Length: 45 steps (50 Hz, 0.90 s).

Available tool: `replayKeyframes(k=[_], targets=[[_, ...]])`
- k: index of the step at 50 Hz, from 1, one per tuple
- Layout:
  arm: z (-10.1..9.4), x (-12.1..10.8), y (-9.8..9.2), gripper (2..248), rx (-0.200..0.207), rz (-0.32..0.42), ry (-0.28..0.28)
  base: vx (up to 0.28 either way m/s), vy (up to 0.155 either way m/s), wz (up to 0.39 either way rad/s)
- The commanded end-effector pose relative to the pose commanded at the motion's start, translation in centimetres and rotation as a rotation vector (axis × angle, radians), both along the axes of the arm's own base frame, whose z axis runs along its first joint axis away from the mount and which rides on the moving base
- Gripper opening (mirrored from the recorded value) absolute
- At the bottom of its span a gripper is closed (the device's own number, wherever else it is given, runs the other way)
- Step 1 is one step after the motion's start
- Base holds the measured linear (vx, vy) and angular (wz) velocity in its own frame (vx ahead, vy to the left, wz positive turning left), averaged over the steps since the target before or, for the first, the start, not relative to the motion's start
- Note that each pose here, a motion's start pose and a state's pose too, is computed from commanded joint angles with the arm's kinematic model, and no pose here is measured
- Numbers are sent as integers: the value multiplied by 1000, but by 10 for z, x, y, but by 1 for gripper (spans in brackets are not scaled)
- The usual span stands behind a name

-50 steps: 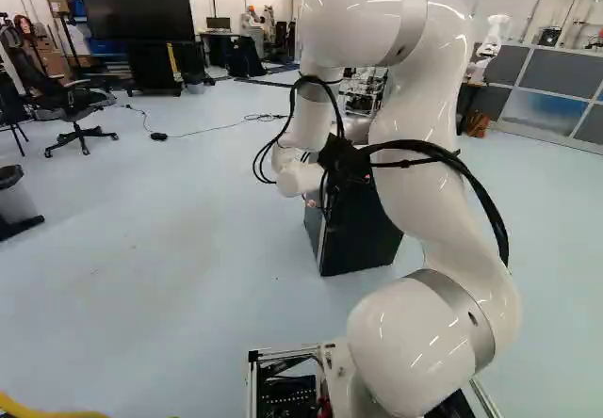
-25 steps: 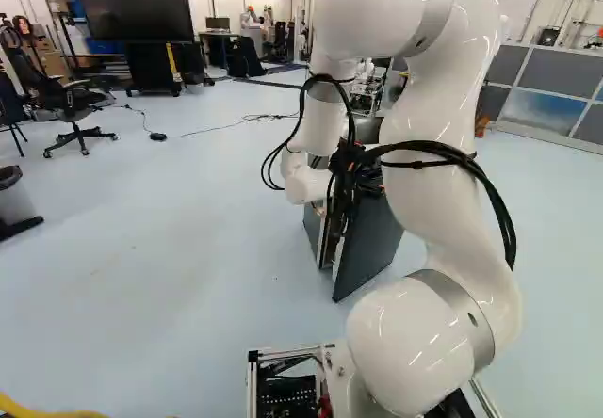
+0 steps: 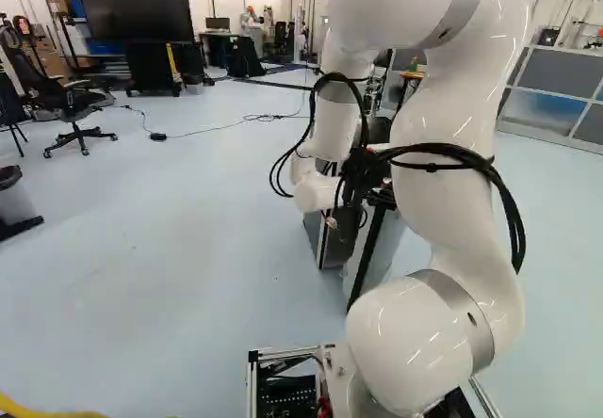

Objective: Grab a drink from the fridge

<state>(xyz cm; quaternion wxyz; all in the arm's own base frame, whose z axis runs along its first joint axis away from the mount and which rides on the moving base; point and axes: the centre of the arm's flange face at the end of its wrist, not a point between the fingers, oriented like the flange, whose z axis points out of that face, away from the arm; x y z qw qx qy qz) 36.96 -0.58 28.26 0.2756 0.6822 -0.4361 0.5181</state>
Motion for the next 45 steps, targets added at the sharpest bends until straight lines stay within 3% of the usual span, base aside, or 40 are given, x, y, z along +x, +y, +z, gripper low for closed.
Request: replayKeyframes(k=[45], targets=[[2, -77, -40, 247, -10, -143, 66, 0, 0, 0]])
